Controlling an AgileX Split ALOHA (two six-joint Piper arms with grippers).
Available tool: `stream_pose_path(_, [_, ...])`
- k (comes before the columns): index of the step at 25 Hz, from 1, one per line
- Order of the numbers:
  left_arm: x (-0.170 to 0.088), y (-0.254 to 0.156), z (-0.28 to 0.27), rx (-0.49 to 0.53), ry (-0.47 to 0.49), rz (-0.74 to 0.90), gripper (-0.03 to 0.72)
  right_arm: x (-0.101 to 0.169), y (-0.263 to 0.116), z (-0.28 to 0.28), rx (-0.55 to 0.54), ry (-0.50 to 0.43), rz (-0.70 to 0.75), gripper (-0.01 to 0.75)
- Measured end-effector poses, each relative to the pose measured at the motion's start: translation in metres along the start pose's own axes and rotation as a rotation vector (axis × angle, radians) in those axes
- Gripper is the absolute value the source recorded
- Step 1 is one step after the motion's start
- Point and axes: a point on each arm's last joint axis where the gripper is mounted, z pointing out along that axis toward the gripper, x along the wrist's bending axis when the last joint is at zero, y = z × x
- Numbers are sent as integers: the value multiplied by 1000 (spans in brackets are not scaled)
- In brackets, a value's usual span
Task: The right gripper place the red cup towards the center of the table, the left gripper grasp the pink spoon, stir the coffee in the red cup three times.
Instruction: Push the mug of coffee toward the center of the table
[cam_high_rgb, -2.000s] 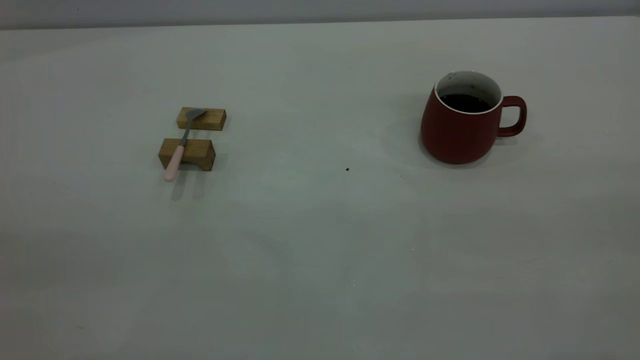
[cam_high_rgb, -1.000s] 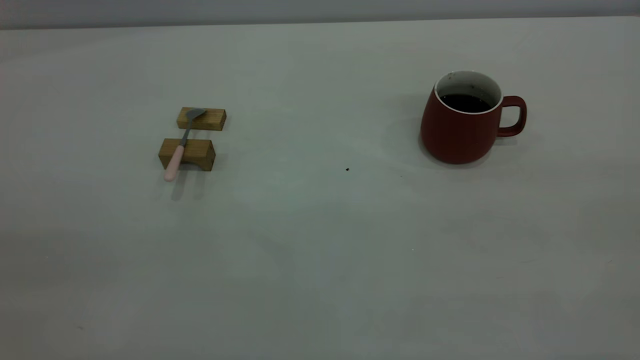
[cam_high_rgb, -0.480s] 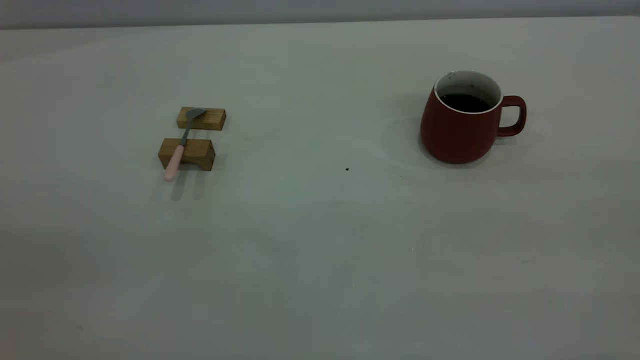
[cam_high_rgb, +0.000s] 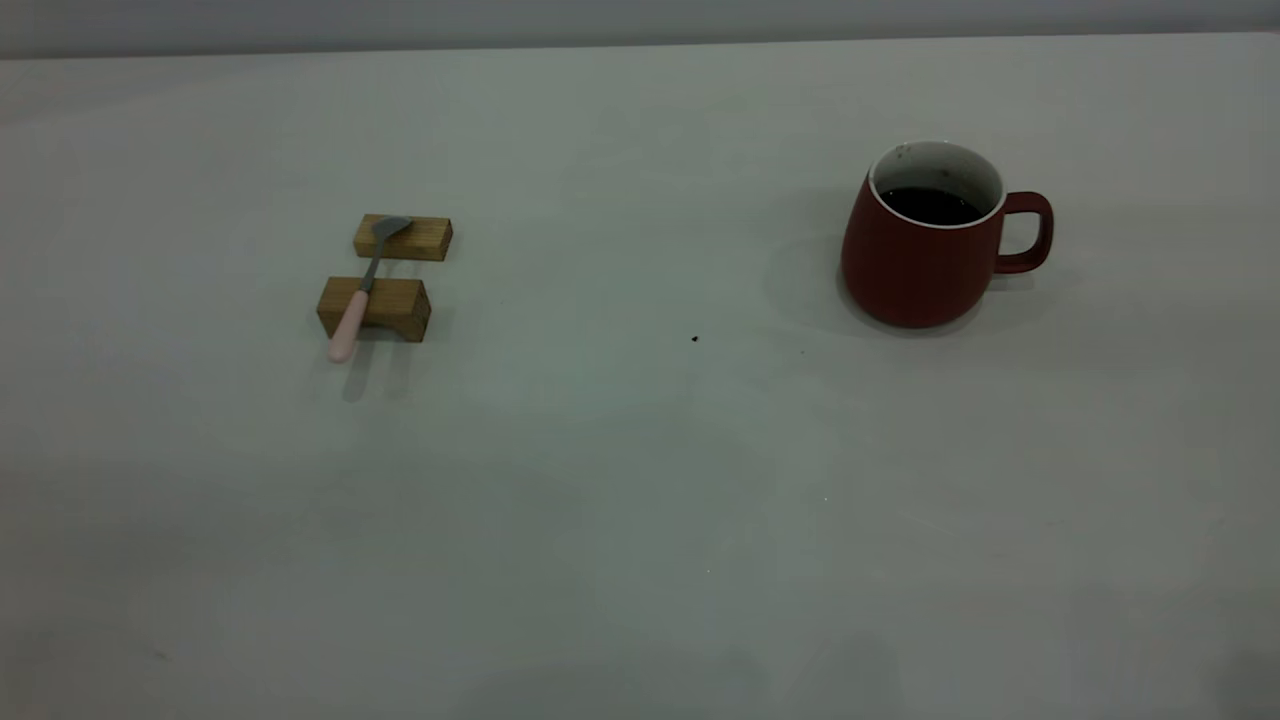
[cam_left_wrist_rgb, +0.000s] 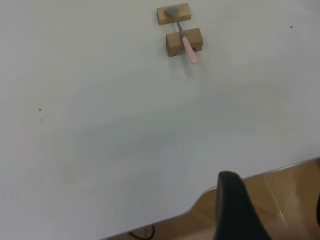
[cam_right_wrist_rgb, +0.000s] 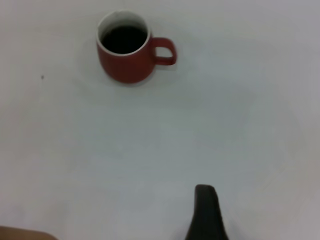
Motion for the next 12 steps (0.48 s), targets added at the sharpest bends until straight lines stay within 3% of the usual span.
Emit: stream_pose_path(12, [0,0,0,0,0,0,463,-9,53,140,194,128,-231,596])
